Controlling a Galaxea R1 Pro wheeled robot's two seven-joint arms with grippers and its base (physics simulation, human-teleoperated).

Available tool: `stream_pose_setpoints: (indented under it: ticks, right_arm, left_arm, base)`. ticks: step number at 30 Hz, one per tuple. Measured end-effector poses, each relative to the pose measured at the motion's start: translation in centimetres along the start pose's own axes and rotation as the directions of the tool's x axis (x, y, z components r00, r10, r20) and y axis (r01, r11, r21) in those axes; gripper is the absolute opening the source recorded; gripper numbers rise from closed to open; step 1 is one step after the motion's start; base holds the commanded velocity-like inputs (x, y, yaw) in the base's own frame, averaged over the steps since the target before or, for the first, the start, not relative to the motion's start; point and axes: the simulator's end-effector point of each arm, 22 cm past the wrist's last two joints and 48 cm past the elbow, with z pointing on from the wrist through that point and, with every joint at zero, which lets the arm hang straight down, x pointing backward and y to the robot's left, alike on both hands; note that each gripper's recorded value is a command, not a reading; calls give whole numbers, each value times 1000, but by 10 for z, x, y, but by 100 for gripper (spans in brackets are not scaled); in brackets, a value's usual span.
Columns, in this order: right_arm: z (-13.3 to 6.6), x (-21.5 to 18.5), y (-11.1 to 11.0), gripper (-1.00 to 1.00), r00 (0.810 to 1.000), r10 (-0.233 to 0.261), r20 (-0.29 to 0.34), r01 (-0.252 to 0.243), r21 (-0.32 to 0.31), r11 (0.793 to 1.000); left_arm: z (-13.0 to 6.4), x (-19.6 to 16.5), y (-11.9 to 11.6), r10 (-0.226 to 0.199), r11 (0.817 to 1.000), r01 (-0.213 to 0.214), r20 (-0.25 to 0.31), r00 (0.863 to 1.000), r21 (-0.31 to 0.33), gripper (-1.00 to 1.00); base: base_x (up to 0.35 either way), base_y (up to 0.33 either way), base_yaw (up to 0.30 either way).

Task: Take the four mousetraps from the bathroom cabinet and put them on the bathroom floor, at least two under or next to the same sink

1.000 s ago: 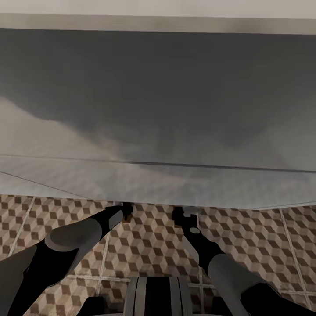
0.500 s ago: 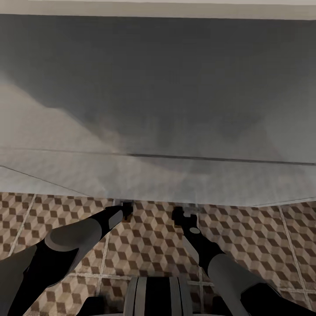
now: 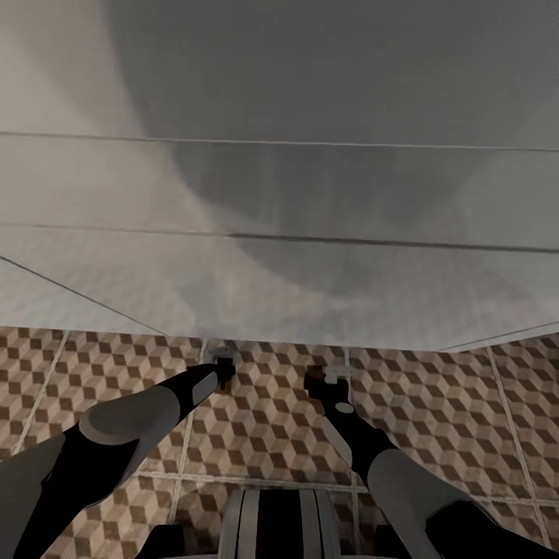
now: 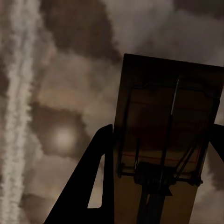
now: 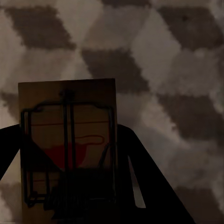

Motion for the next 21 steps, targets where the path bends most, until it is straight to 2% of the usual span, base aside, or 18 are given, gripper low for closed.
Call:
stream_pose_setpoints:
  ticks: [5, 12, 21]
  right_arm:
    - [0, 0, 1, -100, 1000, -1, 0, 1, -1, 1000]
    - [0, 0, 1, -100, 1000, -2, 0, 2, -1, 1000]
    - [0, 1, 2, -100, 1000, -1, -1, 1, -3, 1000]
  left_arm:
    - [0, 0, 0, 0, 1000, 0, 0, 1000, 0, -100]
    - [0, 0, 0, 0, 1000, 0, 1, 1000, 0, -100]
    - [0, 0, 0, 0, 1000, 1, 2, 1000, -1, -100]
  base:
    - [0, 0, 18]
    - [0, 0, 163]
    - [0, 0, 17]
